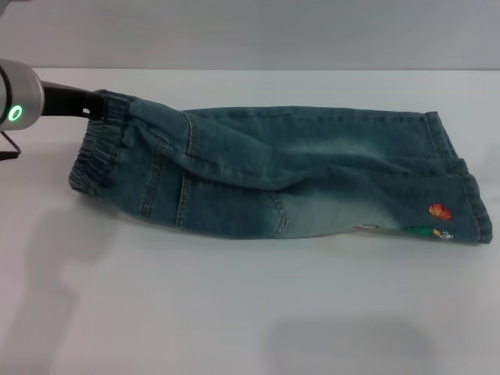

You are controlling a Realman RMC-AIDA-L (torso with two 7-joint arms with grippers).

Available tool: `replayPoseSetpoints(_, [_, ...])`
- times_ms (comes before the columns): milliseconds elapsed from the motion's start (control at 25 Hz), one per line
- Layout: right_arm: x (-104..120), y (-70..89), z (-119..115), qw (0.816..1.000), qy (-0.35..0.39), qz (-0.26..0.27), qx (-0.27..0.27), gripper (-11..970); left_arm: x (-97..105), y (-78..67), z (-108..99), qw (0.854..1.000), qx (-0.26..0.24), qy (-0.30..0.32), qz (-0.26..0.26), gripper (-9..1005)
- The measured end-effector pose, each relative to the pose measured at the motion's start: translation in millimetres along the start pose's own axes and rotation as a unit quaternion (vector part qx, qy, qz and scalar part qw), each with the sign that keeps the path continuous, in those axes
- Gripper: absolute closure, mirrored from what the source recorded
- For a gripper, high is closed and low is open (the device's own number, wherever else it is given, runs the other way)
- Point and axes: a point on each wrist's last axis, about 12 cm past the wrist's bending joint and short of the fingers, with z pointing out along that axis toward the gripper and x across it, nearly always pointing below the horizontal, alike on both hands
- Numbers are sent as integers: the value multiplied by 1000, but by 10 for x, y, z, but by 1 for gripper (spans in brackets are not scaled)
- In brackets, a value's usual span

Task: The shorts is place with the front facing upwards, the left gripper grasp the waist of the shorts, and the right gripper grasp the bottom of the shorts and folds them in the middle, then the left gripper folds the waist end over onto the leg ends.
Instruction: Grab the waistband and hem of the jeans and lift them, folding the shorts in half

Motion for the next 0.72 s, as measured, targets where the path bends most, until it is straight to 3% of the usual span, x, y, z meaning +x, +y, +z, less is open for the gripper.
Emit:
replayPoseSetpoints(320, [273,75,45,987,121,91,-59,884,-3,-13,1,1000,4,4,2,970])
replayPoseSetpoints(720, [150,13,-168,988,116,100,-34,847,-21,-29,30,1000,6,9,8,970])
